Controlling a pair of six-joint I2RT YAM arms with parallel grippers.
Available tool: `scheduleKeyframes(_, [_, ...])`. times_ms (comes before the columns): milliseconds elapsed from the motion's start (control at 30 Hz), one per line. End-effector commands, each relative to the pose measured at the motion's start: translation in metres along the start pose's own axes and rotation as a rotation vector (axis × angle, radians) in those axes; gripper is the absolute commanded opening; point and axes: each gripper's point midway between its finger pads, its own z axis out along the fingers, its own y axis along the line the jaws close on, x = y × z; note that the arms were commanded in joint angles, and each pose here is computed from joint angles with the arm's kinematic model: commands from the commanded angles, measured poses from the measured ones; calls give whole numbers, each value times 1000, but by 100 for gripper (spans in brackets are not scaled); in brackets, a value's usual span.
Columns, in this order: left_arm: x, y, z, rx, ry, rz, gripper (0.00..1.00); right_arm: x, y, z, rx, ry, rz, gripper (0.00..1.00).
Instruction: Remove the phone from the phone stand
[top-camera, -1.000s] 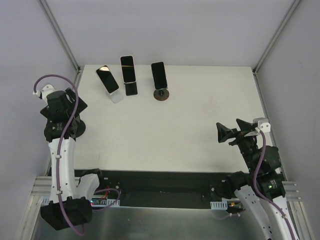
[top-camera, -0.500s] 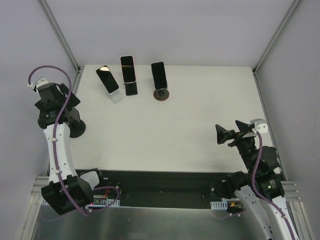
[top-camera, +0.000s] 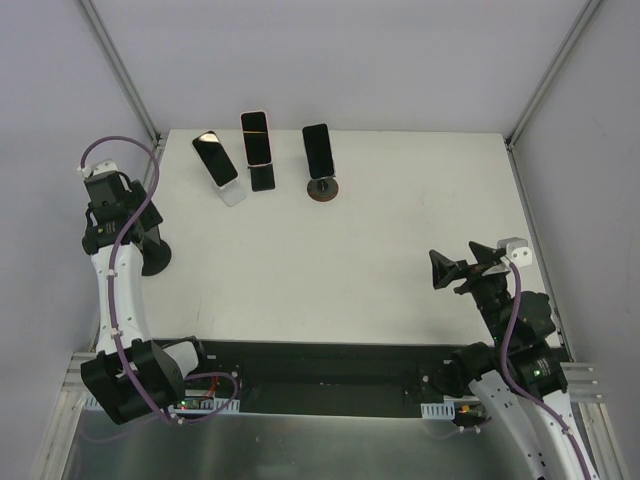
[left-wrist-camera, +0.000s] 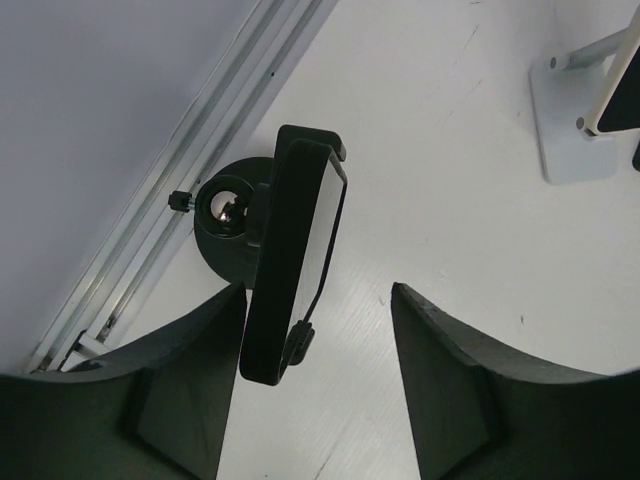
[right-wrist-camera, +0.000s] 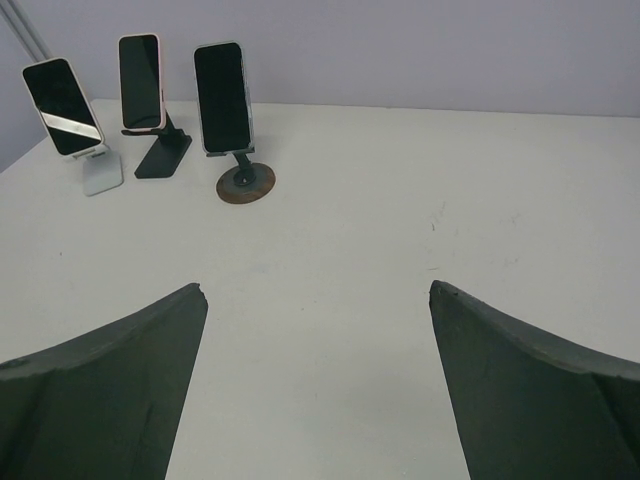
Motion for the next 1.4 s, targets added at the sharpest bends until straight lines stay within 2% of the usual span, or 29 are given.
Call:
scheduleKeyframes(0, [1, 1, 3, 11, 1, 58, 53, -6, 4, 1, -17, -33, 9, 96])
scheduleKeyframes(67, [-4, -2, 0, 30, -10, 62, 47, -7, 4, 1, -19, -36, 8, 96])
scheduleKeyframes(100, [-5, -6, -2, 52, -14, 64, 40, -6, 4, 1, -17, -33, 7, 96])
scheduleKeyframes(200, [-11, -11, -9, 79, -29, 73, 27, -5, 4, 1, -19, -31, 8, 96])
scheduleKeyframes(233, [-13, -11, -12, 82, -38, 75, 18, -6, 4, 1, -16, -35, 8, 96])
scheduleKeyframes(300, [-12, -18, -14, 114, -35, 81, 9, -8, 4, 1, -18, -39, 7, 96])
scheduleKeyframes(333, [-13, -23, -17, 140, -37, 90, 1, -7, 4, 0, -19, -39, 4, 96])
scheduleKeyframes(367, [-13, -27, -19, 157, -39, 98, 0, -9, 4, 0, -20, -42, 3, 96])
scheduleKeyframes(600, [-12, -85, -52, 334, -87, 247, 0, -9, 4, 0, -17, -42, 0, 96])
scheduleKeyframes(833, [-10, -155, -103, 544, -111, 250, 0, -10, 4, 0, -20, -45, 0, 96])
scheduleKeyframes(900, [4, -184, -118, 623, -87, 301, 0, -11, 5, 0, -22, -46, 0, 96])
scheduleKeyframes(1000, [13, -215, -131, 658, -81, 358, 0, -11, 6, -1, -28, -49, 0, 96])
scheduleKeyframes(1033, [20, -235, -150, 715, -91, 400, 0, -11, 7, -1, -35, -51, 2, 96])
scheduleKeyframes(1133, [33, -267, -162, 726, -79, 429, 0, -12, 9, -1, -47, -49, 3, 96])
scheduleKeyframes(1267, [45, -292, -168, 686, -43, 320, 0, -13, 13, -2, -69, -50, 3, 96])
scheduleKeyframes(1367, [60, -315, -173, 679, -22, 308, 0, -16, 17, -2, -88, -46, 0, 96])
